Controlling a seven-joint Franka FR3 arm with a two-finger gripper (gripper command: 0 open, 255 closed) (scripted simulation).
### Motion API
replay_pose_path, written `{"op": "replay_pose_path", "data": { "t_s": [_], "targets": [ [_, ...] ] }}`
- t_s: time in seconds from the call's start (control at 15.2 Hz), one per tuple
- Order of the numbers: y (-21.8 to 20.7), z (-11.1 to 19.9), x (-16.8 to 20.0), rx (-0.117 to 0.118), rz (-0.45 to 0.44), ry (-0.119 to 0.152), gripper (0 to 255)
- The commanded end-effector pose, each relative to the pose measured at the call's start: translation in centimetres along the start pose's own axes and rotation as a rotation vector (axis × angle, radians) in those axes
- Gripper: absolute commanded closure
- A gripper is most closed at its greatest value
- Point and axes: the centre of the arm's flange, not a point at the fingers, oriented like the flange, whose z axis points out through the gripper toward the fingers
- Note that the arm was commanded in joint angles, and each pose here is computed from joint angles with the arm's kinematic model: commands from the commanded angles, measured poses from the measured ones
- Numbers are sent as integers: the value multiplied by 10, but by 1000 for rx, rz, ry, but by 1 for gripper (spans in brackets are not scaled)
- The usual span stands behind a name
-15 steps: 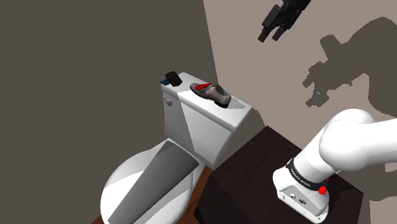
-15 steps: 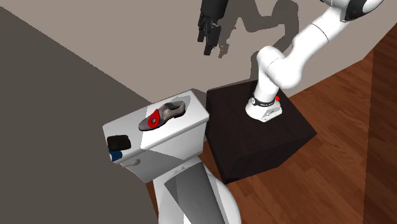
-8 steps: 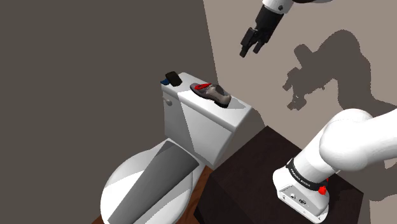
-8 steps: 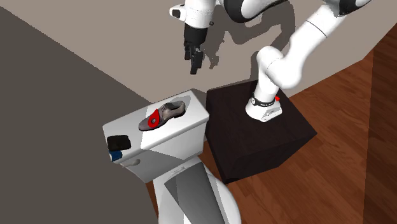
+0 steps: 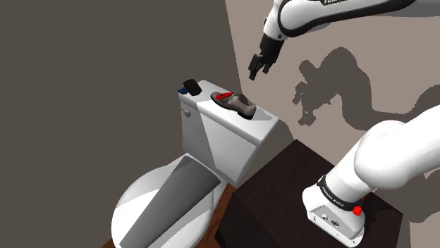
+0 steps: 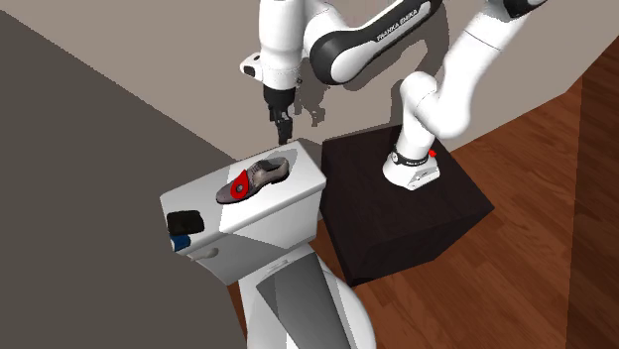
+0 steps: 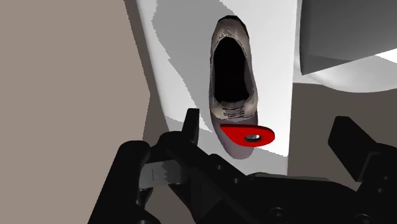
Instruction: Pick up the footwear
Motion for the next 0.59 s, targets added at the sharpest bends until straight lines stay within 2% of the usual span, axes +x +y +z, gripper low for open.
{"op": "replay_pose_path", "data": {
  "t_s": [0.0, 0.53],
  "targets": [
    [0, 23, 14, -10, -18, -15, 0],
    [-1, 122, 62, -51, -86, -79, 0]
  ]
}}
